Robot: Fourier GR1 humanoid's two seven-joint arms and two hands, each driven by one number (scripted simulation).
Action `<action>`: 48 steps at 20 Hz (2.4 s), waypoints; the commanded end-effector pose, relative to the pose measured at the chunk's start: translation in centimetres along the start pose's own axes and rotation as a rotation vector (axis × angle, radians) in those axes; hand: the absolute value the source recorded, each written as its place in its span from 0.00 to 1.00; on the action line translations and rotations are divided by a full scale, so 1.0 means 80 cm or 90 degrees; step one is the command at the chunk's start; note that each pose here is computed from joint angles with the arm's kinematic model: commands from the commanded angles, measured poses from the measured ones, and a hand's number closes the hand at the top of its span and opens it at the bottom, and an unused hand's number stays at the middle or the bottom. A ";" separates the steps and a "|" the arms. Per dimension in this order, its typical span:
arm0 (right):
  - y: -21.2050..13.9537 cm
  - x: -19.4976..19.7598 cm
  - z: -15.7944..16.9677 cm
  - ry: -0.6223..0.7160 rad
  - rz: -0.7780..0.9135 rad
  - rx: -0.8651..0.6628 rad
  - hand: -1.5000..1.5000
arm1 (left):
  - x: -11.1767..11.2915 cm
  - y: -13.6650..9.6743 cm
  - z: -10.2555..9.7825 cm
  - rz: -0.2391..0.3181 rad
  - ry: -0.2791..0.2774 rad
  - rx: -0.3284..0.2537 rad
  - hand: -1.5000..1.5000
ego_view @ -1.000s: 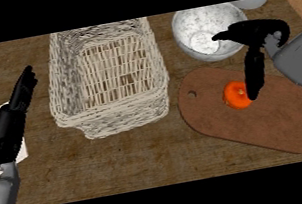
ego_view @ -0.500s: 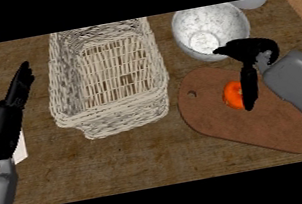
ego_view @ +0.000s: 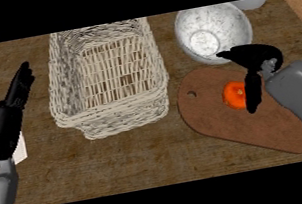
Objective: Pick the squash from the cutting board and place it in the basket
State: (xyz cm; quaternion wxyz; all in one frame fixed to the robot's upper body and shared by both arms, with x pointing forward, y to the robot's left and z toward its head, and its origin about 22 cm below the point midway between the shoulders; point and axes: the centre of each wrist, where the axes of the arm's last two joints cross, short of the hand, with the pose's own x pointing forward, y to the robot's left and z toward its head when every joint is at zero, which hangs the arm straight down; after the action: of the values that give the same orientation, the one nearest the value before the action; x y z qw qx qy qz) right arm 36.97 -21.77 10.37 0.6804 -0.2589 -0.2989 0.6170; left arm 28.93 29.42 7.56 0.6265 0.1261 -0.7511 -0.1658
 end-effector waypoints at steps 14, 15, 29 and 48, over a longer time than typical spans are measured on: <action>0.061 -0.010 -0.034 0.009 -0.031 0.004 0.00 | -0.025 0.014 0.009 0.004 0.007 -0.004 0.50; 0.056 -0.018 -0.035 -0.001 -0.024 0.008 0.00 | 0.014 0.002 -0.009 -0.005 -0.001 0.004 0.50; 0.073 -0.026 -0.061 0.026 -0.070 0.017 1.00 | -0.002 -0.005 0.014 -0.001 -0.004 -0.001 0.50; 0.008 -0.076 -0.071 -0.045 0.066 -0.234 1.00 | 0.005 -0.022 0.003 0.001 -0.024 -0.010 0.50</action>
State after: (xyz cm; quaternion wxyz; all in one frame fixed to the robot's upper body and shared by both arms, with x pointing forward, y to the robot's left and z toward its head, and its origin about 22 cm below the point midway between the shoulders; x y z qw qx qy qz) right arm 38.20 -24.79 3.06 0.6142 -0.3354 -0.3888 0.5992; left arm 29.11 28.16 6.76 0.6224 0.1230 -0.7546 -0.1673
